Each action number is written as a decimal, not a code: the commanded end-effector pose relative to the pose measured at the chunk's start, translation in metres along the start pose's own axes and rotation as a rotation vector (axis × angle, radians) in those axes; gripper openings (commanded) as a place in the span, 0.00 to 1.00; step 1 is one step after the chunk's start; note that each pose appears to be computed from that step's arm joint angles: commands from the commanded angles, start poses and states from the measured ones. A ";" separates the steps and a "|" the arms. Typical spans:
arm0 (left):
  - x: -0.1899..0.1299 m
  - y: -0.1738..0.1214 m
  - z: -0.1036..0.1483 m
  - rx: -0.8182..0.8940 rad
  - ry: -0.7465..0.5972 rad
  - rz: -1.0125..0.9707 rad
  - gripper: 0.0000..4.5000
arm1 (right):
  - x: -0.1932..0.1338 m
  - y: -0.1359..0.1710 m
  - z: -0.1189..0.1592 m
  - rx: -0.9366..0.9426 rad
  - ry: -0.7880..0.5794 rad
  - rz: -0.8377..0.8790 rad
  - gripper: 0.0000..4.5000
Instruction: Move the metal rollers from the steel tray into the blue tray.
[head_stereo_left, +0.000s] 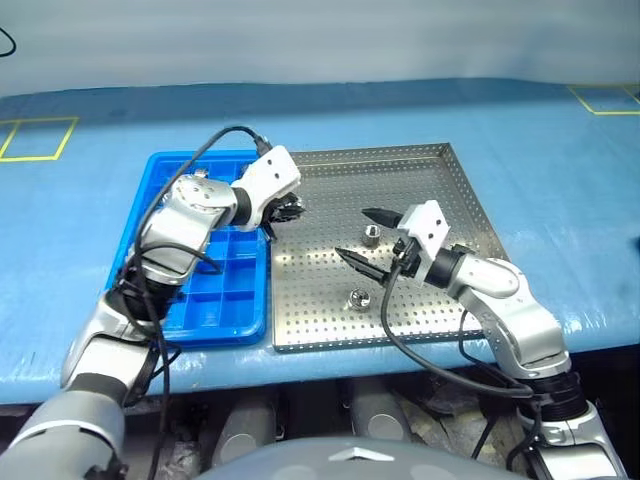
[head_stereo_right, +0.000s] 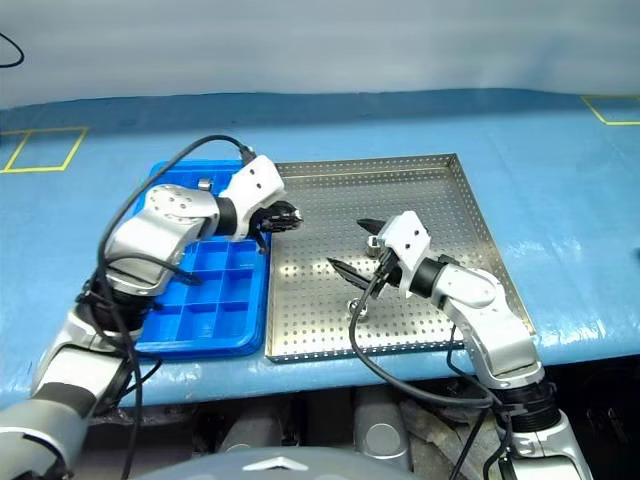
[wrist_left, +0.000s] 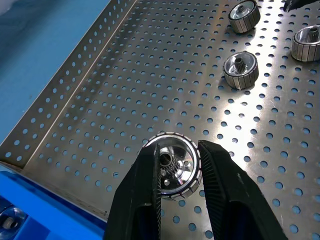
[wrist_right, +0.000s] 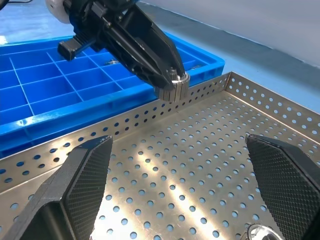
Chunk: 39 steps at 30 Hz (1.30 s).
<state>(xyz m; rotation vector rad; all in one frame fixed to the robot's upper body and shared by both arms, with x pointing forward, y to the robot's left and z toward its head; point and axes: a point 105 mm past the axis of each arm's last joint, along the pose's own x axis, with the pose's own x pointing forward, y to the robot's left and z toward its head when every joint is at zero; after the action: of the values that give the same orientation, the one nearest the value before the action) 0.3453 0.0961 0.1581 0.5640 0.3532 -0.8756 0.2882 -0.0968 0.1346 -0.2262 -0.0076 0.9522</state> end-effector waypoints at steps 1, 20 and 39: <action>-0.033 0.010 0.000 0.012 -0.002 0.081 0.22 | 0.004 0.006 0.009 -0.009 -0.038 0.041 1.00; -0.164 -0.024 -0.079 -0.276 0.204 0.525 0.22 | 0.034 0.038 0.023 0.048 -0.100 0.330 1.00; -0.158 -0.045 -0.122 -0.496 0.241 0.633 0.22 | 0.038 0.068 0.029 0.088 -0.090 0.554 1.00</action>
<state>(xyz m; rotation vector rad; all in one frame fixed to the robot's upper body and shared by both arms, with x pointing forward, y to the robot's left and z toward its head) 0.2049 0.2458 0.1212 0.2718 0.5811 -0.0979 0.2582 -0.0270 0.1336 -0.1002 0.0666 1.4776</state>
